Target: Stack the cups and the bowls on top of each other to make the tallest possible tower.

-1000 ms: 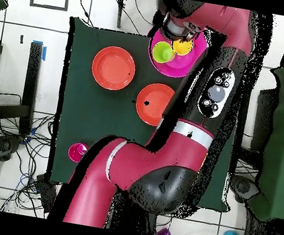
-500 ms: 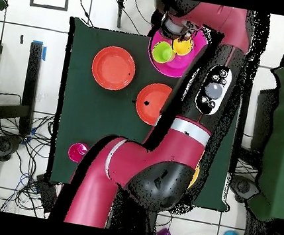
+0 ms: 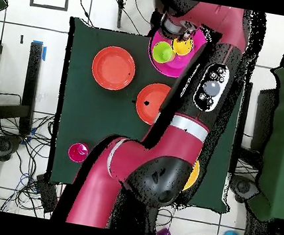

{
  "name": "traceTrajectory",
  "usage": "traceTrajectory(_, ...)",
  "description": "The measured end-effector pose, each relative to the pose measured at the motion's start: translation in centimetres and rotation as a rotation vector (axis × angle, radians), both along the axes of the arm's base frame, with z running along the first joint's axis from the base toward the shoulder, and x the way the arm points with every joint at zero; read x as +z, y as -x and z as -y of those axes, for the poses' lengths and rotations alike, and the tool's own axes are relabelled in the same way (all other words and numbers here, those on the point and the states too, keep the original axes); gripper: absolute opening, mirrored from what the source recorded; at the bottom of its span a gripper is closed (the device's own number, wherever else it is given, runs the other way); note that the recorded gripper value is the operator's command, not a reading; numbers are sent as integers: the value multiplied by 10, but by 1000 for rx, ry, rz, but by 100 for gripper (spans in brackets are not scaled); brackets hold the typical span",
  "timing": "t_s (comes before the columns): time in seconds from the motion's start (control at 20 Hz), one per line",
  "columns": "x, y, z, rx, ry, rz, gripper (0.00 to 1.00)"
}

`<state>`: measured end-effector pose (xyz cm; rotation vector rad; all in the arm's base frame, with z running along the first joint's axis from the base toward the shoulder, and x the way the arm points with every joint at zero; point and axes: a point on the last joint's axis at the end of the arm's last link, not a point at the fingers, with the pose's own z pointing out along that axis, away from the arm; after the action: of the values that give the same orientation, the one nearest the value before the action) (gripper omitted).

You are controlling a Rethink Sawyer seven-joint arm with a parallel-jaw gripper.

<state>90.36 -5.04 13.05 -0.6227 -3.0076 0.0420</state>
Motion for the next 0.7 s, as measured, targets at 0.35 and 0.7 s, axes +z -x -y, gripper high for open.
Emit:
traceTrajectory(0.35, -8, -1, 16, -29, -2, -8, 100)
traceTrajectory(0.7, -4, -3, 34, -60, -5, -6, 100)
